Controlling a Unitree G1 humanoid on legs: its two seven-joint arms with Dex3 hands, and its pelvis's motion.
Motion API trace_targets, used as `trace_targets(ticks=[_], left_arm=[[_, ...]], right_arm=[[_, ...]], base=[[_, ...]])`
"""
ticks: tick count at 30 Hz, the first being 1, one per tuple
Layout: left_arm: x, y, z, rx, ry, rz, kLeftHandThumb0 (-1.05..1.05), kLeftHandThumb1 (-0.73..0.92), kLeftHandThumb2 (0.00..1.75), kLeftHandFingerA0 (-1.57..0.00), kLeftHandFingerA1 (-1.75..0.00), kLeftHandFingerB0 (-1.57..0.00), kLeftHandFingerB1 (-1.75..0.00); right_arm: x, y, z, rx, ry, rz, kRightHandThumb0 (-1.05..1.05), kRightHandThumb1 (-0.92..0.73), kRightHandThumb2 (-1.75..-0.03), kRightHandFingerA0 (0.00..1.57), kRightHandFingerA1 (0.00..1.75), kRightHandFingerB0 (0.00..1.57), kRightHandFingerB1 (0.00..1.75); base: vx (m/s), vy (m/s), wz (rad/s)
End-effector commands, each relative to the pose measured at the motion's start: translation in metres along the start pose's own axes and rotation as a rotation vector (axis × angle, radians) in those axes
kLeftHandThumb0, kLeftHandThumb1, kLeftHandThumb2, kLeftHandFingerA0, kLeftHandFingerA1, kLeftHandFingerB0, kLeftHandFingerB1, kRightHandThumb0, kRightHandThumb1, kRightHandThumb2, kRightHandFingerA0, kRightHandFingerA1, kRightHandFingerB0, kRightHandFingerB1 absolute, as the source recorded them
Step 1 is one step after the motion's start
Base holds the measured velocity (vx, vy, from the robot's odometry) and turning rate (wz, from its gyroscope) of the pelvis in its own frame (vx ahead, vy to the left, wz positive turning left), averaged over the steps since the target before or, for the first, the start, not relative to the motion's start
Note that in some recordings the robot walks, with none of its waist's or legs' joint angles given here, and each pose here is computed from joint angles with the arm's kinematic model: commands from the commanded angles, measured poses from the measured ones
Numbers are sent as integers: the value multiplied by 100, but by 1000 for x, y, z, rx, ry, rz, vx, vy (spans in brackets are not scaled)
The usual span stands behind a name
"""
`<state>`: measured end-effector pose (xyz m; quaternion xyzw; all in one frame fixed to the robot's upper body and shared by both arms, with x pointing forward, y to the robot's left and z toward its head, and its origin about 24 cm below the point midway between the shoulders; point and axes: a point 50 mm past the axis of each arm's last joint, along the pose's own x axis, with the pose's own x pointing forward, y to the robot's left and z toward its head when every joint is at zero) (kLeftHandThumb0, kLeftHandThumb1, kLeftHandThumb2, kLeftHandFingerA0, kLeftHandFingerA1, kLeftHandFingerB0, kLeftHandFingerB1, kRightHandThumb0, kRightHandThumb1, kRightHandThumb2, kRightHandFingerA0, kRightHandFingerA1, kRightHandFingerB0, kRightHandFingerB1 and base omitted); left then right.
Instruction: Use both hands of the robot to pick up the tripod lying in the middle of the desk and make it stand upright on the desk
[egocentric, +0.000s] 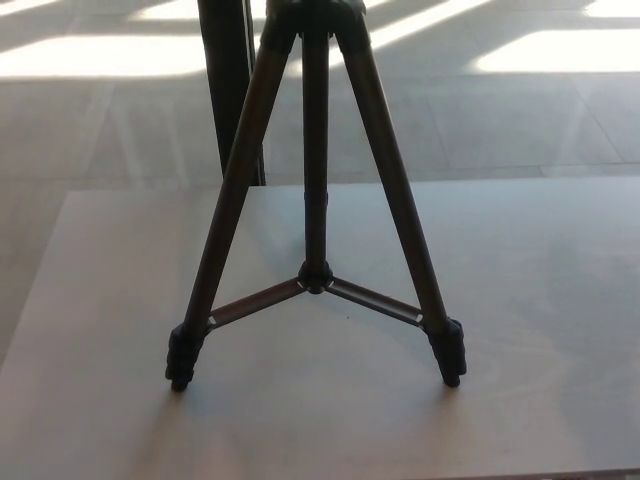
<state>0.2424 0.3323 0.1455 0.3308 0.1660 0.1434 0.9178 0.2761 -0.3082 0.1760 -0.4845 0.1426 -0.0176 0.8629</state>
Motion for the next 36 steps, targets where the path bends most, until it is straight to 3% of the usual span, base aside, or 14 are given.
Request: trace_targets(ticks=[1, 2, 5, 6, 8, 11, 12, 17, 26, 27, 29, 32, 33, 36], left_arm=[[-66, 98, -76, -214, 83, 105, -101, 60, 61, 0, -71, 0, -69], [-71, 98, -90, -253, 127, 145, -91, 44, 88, 0, -78, 0, -69], [-84, 94, -137, -333, 237, 239, -97, 57, 60, 0, -73, 0, -64], [-86, 92, -146, -354, 278, 261, -98, 57, 61, 0, -75, 0, -65], [-89, 82, -171, -411, 394, 305, -90, 65, 60, 0, -63, 0, -18], [-91, 76, -188, -450, 473, 332, -85, 71, 55, 0, -77, 0, -47], [-90, 71, -195, -495, 522, 369, -88, 71, 57, 0, -75, 0, -48], [-89, 46, -220, -574, 668, 379, -84, 72, 63, 0, -61, 0, -26], [-122, -35, -272, -560, 905, 116, -79, 40, 85, -3, -79, 0, -67], [-124, -34, -273, -562, 905, 106, -78, 62, 54, 0, -97, 0, -89], [-126, -35, -274, -571, 885, 81, -61, 41, 99, -19, -77, 0, -61], [-133, -36, -280, -590, 891, 91, -83, 45, 90, -12, -77, -36, -78], [-140, -34, -282, -528, 935, 31, -81, 63, 56, -21, -102, -24, -86], [-143, -31, -288, -496, 977, 0, -40, 30, 96, -35, -74, -23, -64]], right_arm=[[-96, -46, -137, 451, 241, -359, -90, -76, -75, 0, 0, 1, 26], [-104, -45, -151, 473, 288, -425, -85, -72, -80, 0, 0, 3, 22], [-136, -39, -196, 600, 445, -610, -95, -67, -103, 0, 19, 5, 14], [-142, -38, -205, 646, 462, -644, -80, -74, -78, 0, 0, 5, 22], [-162, -27, -228, 729, 580, -787, -91, -67, -95, 0, 15, 12, 27], [-170, -14, -240, 770, 623, -854, -74, -82, -64, 0, 5, 7, 28], [-174, -6, -245, 767, 664, -907, -86, -67, -98, 0, 21, 9, 31], [-174, 35, -258, 828, 785, -1041, -72, -61, -96, 0, 35, 9, 43], [-163, 123, -266, 1210, 961, -766, -71, -57, -93, 0, 24, 6, 17], [-164, 129, -266, 1218, 960, -747, -63, -76, -64, 0, 44, 2, 23], [-160, 139, -263, 1103, 1001, -626, -69, -77, -63, 16, 56, 2, 26], [-164, 150, -263, 1242, 957, -581, -70, -76, -62, 9, 53, 2, 27], [-164, 154, -262, 1276, 895, -518, -81, -60, -90, 0, 12, 0, 4], [-161, 152, -259, 1228, 847, -465, -84, -63, -93, 0, 11, 0, 8]], base=[[0, 0, 0], [0, 0, 0], [0, 0, 0], [0, 0, 0], [0, 0, 0], [0, 0, 0], [0, 0, 0], [0, 0, 0], [0, 0, 0], [0, 0, 0], [0, 0, 0], [0, 0, 0], [0, 0, 0], [0, 0, 0]])
